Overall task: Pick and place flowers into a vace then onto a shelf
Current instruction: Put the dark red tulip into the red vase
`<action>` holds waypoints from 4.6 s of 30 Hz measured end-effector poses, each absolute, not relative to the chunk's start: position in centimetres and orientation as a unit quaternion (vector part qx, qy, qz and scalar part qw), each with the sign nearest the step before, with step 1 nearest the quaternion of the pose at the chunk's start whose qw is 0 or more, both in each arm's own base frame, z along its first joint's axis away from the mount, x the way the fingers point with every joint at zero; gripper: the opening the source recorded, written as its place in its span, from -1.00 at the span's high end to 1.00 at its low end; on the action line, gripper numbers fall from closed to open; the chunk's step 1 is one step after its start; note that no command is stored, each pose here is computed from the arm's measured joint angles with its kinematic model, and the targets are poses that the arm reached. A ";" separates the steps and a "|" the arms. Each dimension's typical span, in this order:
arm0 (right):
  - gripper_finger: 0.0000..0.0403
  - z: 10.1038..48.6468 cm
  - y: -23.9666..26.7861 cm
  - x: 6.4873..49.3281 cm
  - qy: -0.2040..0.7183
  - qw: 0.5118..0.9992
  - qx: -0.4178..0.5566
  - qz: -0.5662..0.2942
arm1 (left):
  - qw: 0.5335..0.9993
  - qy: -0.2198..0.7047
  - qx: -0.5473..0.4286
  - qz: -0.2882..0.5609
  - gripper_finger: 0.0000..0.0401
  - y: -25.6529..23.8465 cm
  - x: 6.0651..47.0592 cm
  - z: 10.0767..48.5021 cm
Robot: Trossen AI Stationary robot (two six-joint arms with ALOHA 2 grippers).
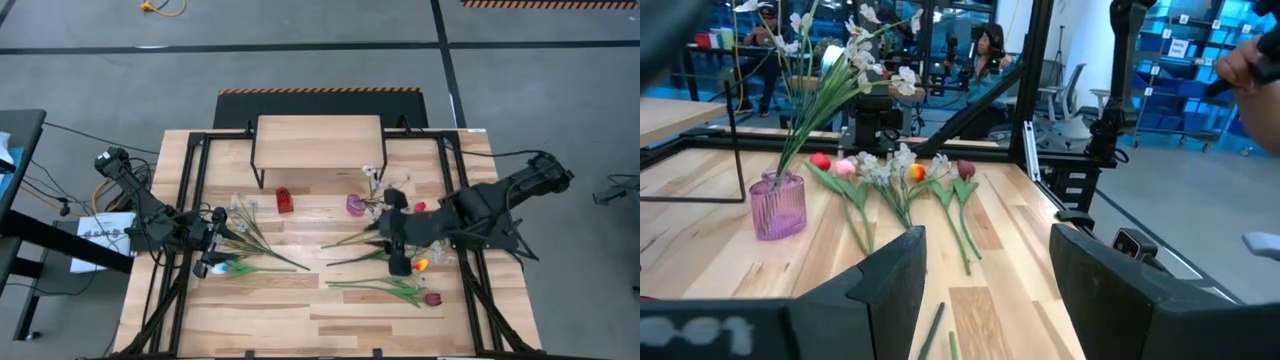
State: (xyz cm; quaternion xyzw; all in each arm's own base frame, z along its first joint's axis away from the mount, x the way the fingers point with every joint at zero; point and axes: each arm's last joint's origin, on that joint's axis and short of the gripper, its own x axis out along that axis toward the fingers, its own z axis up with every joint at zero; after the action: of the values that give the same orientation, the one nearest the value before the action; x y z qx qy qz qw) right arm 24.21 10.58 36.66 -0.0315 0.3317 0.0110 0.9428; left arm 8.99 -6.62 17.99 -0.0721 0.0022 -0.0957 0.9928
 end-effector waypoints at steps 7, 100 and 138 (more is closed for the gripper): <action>0.36 35.8 11.5 22.1 0.397 0.917 0.034 -0.026 | 0.993 0.003 -0.072 -0.096 -0.02 -6.6 9.0 18.0; 0.36 37.1 10.9 13.3 0.222 0.957 -0.040 -0.185 | 0.981 0.015 -0.191 0.001 -0.02 -6.1 9.0 17.5; 0.36 34.3 15.5 19.8 0.235 0.958 -0.095 -0.136 | 0.988 -0.001 -0.123 -0.097 -0.02 -6.6 9.0 18.2</action>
State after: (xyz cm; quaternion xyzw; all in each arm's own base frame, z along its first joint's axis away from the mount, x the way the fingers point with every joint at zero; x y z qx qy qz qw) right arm 19.79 15.47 34.28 -0.0947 0.2347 -0.1364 0.9578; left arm 8.98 -6.62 18.17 -0.1229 -0.0008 -0.0974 0.9876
